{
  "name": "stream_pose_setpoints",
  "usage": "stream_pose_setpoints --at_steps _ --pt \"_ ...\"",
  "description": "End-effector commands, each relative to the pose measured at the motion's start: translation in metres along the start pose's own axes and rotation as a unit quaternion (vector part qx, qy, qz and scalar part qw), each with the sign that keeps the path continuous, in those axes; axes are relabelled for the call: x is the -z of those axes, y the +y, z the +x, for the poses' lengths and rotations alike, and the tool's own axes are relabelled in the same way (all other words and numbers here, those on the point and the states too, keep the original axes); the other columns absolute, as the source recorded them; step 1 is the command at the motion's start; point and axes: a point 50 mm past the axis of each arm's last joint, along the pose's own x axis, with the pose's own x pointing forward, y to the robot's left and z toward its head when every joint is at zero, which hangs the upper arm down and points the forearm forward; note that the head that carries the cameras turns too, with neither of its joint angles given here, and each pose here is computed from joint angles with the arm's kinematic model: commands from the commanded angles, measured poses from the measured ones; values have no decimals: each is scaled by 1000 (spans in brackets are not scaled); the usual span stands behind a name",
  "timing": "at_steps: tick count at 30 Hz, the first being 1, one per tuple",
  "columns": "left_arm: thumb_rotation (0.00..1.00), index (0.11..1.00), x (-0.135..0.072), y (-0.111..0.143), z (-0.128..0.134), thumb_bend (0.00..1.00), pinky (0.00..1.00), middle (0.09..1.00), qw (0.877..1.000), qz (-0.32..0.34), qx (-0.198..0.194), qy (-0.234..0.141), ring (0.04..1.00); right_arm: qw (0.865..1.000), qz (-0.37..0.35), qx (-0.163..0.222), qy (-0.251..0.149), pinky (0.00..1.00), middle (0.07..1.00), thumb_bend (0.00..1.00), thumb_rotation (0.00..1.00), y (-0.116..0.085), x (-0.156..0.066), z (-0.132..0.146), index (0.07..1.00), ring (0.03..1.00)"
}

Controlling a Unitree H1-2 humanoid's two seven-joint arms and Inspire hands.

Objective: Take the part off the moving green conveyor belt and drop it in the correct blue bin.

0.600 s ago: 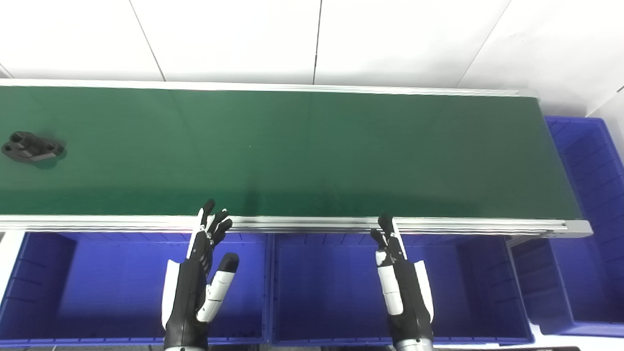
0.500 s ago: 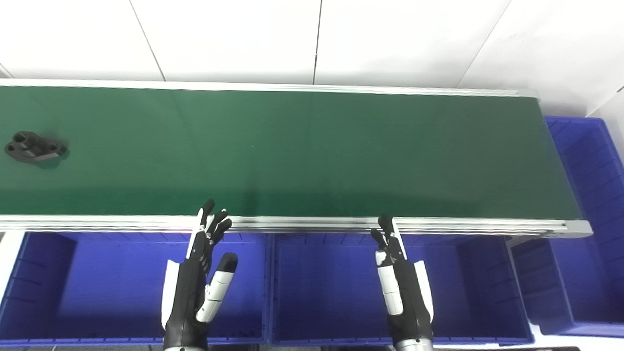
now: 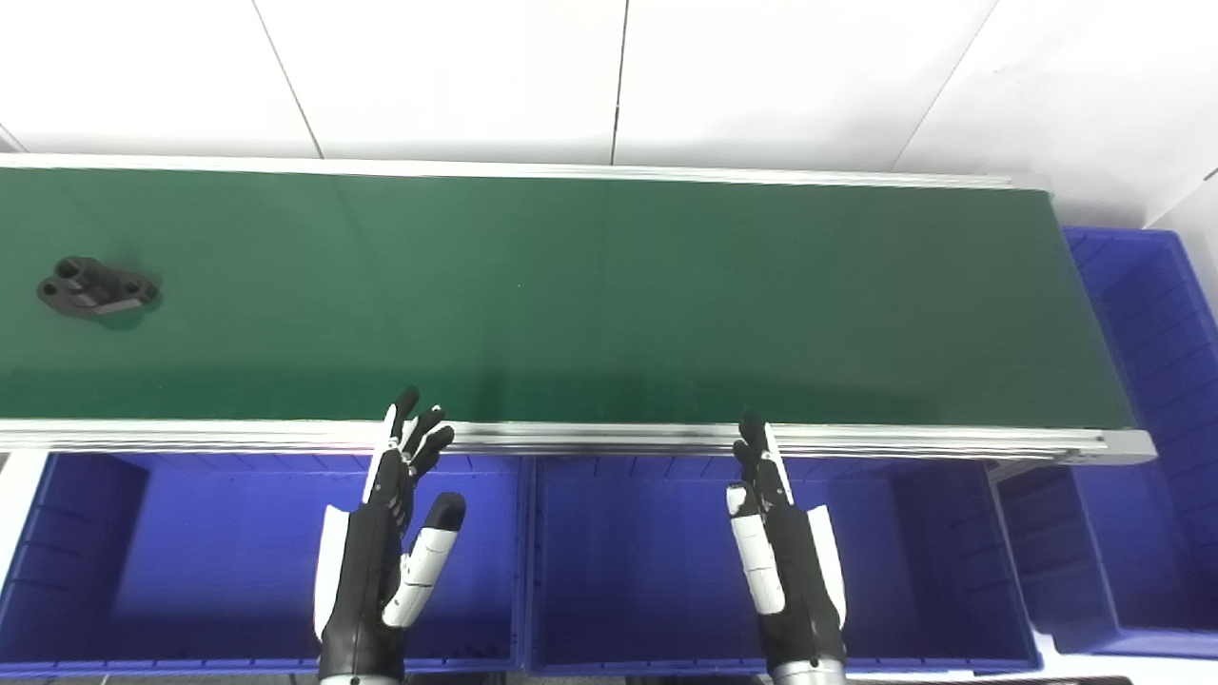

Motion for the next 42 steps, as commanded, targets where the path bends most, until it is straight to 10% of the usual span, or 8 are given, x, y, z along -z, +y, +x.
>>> stream_pose_setpoints --at_steps 1,42 --pt "899 963 -8 1 1 690 867 906 1000 -2 -9 -26 853 998 60 -1 -18 1000 984 621 1000 42 -20 -1 994 972" --pt "905 932 11 -14 2 689 869 893 999 -13 -9 -36 848 997 71 7 -15 1000 980 670 1000 33 -4 3 988 954"
